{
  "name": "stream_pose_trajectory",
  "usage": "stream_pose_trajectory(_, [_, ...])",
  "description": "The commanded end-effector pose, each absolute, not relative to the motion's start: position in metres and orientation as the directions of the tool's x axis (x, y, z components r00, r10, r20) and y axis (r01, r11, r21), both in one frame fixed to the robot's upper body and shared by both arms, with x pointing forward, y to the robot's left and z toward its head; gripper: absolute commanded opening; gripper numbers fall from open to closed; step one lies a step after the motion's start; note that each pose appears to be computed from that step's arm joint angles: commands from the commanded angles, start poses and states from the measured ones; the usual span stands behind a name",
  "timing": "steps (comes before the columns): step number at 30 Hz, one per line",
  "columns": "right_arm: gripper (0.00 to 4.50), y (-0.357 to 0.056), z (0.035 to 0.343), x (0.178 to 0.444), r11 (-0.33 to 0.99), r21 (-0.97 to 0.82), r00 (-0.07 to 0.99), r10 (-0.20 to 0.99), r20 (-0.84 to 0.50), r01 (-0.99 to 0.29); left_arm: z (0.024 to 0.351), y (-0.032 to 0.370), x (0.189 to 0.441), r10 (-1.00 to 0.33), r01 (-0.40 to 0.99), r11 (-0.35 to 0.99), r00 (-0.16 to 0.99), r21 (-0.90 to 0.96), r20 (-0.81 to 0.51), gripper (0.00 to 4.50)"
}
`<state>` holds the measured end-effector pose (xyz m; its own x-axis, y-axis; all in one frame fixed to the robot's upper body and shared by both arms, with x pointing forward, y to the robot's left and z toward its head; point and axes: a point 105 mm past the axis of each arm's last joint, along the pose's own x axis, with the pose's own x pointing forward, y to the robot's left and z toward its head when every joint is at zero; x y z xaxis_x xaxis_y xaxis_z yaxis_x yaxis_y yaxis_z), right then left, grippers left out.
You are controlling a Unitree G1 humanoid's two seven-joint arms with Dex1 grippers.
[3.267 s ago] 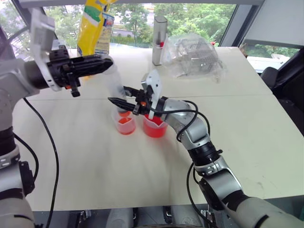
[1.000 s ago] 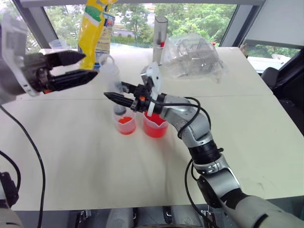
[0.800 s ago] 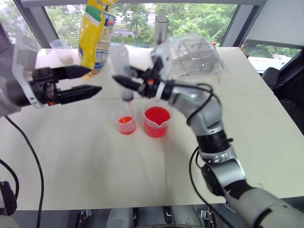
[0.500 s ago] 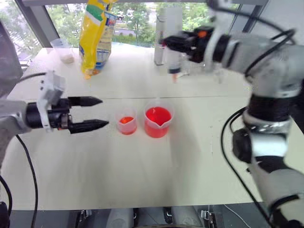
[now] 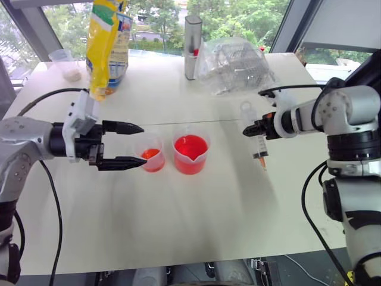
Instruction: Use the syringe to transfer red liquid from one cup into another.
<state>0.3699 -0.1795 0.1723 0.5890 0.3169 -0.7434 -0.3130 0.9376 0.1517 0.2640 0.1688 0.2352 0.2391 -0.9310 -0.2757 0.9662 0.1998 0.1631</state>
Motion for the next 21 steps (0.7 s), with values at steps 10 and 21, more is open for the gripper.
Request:
stream_pose_trajectory(10, [2.70, -0.174, 0.141, 0.362, 0.938, 0.205, 0.522, 0.328, -0.787, -0.281, 0.256, 0.165, 0.268, -0.943, 0.955, 0.210, 0.254, 0.209, -0.214, 4.50])
stream_pose_trajectory(21, [4.46, -0.165, 0.217, 0.333, 0.835, 0.049, 0.640, 0.456, -0.618, -0.547, 0.259, 0.167, 0.266, -0.944, 0.953, 0.243, 0.275, 0.179, -0.182, 4.50])
